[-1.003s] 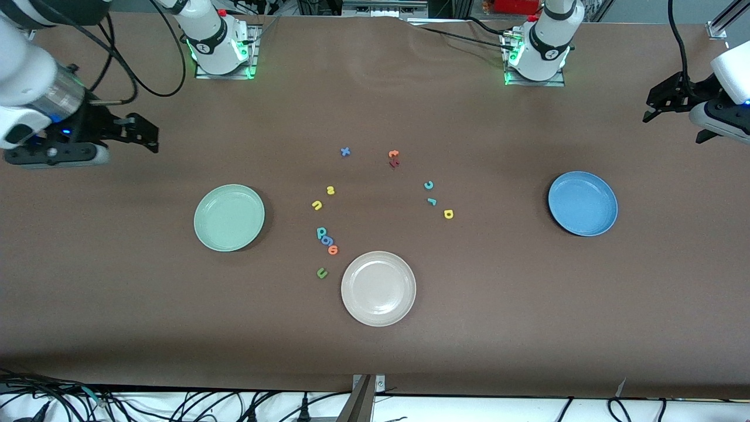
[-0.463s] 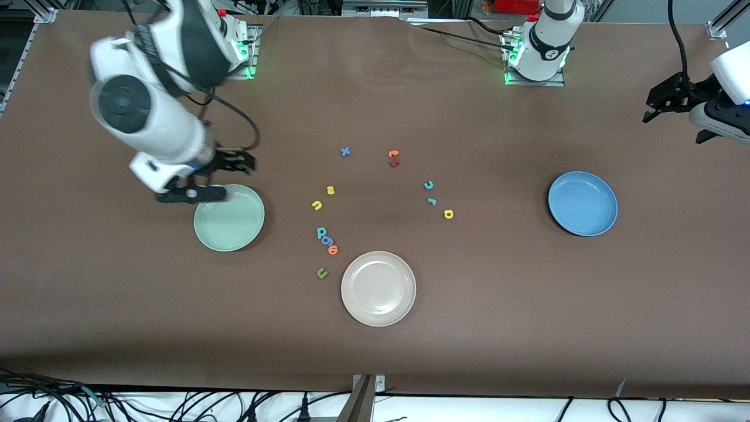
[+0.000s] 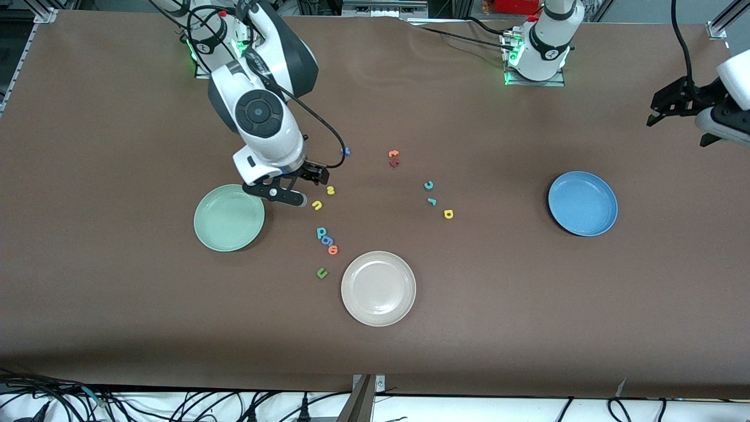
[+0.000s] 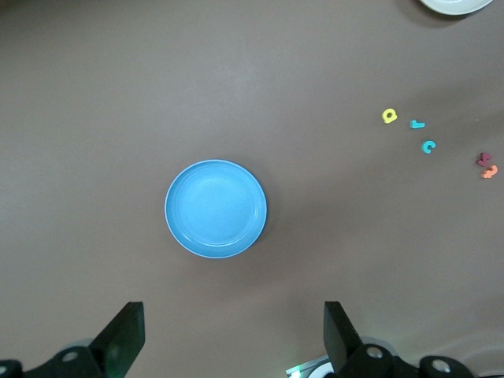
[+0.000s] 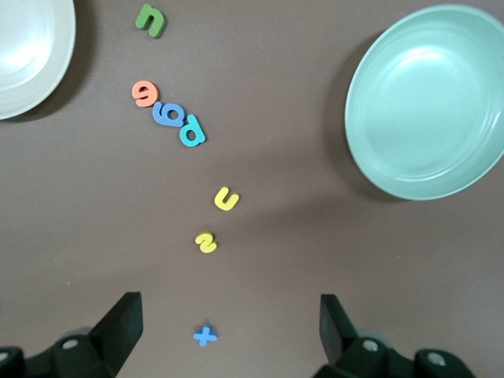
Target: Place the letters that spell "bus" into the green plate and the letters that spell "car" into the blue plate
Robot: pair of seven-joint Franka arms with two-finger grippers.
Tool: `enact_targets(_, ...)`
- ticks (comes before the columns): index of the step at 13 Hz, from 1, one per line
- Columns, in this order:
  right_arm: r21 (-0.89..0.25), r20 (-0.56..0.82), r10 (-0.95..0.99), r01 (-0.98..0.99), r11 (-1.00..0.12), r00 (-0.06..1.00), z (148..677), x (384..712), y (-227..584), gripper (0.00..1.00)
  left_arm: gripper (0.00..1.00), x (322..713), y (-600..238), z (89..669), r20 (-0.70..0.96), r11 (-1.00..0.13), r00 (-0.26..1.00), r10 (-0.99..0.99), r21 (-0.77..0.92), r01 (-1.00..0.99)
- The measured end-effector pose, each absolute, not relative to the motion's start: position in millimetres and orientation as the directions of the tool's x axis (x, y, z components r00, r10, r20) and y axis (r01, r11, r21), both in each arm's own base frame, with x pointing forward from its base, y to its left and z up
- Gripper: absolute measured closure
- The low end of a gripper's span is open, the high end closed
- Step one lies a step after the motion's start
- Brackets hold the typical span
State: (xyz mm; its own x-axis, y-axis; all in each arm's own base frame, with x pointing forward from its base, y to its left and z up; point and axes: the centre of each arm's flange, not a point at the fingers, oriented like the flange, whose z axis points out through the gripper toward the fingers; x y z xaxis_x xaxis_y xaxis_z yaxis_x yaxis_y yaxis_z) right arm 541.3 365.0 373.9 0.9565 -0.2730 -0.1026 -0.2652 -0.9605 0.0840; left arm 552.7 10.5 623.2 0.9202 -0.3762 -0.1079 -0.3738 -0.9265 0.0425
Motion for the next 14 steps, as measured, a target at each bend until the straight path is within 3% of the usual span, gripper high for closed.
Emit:
enact_targets(8, 0.064, -0.083, -0.35, -0.345, -0.936, 0.933, 260, 524, 408, 0.02, 0.0, 567, 36, 534, -0.252, -0.941, 0.906, -0.339, 0.106, -0.323)
enact_targets(10, 0.081, -0.096, -0.355, -0.348, -0.934, 0.93, 231, 523, 407, 0.08, 0.0, 571, 31, 505, -0.24, -0.938, 0.907, -0.347, 0.101, -0.332)
enact_targets(12, 0.102, -0.103, -0.367, -0.358, -0.928, 0.924, 214, 518, 405, 0.31, 0.0, 575, 7, 469, -0.207, -0.928, 0.904, -0.374, 0.085, -0.364)
enact_targets(13, 0.103, -0.099, -0.382, -0.373, -0.922, 0.919, 207, 515, 405, 0.38, 0.0, 575, -14, 450, -0.203, -0.926, 0.904, -0.376, 0.076, -0.369)
enact_targets(14, 0.105, -0.096, -0.387, -0.377, -0.92, 0.917, 201, 512, 406, 0.38, 0.0, 572, -35, 434, -0.214, -0.931, 0.906, -0.365, 0.069, -0.358)
